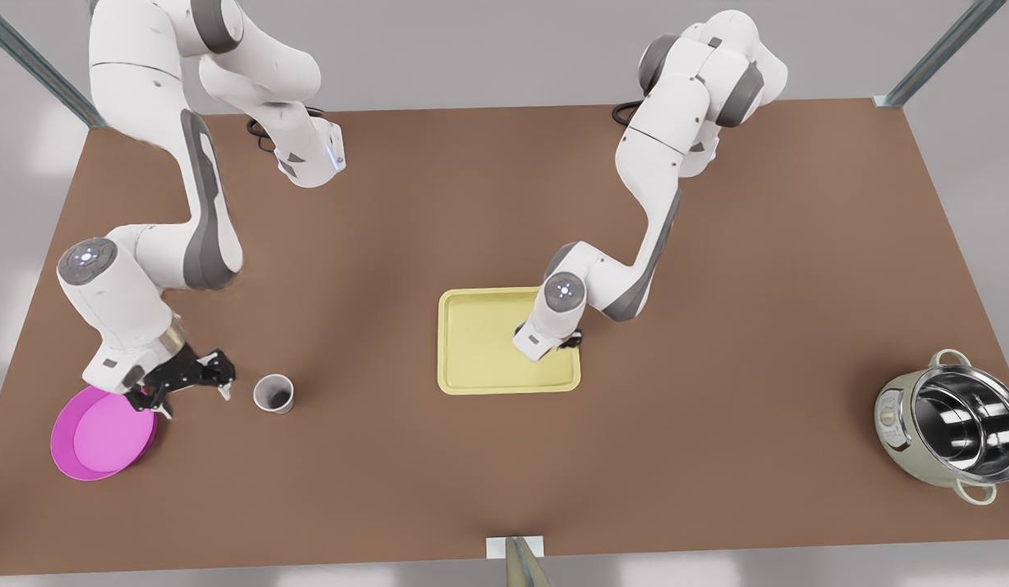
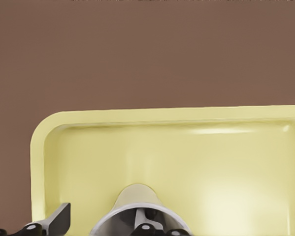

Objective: Use the left arm to pick up the white IKEA cup from the tray and place it on the middle-left position; use the right arm to pick up the white IKEA cup from the tray and place it on the middle-right position

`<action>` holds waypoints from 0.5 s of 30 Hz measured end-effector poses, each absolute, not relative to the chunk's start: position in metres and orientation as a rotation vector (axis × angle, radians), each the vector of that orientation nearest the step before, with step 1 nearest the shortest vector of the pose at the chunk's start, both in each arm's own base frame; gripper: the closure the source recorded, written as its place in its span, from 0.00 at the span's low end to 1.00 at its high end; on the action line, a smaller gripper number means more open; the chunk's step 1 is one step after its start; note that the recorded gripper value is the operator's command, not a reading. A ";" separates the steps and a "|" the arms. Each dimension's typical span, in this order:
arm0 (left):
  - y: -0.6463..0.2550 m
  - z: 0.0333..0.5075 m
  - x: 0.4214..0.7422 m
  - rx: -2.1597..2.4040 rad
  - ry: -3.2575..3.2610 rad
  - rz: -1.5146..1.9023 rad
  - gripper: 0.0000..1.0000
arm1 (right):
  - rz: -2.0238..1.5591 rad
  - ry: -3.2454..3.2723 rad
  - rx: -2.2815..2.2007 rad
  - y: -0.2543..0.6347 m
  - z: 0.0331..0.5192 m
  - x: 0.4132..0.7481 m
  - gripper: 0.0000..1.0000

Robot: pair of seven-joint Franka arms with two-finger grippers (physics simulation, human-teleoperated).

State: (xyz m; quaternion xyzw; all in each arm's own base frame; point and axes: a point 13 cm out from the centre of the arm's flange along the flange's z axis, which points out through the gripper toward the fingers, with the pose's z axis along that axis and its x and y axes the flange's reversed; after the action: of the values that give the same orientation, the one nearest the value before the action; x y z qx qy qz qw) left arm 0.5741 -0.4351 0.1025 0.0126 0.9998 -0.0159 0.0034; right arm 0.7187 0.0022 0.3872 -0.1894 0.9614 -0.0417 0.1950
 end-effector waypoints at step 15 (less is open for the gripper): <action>-0.434 0.142 0.581 -0.056 3.113 -0.047 0.75 | 0.008 3.093 -0.335 0.015 0.487 0.563 0.00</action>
State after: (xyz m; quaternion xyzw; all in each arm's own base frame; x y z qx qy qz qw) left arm 0.5807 -0.4338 0.1423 -0.0180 0.9996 -0.0151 0.0140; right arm 0.5628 0.0150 0.4868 -0.1078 0.9940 0.0024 0.0154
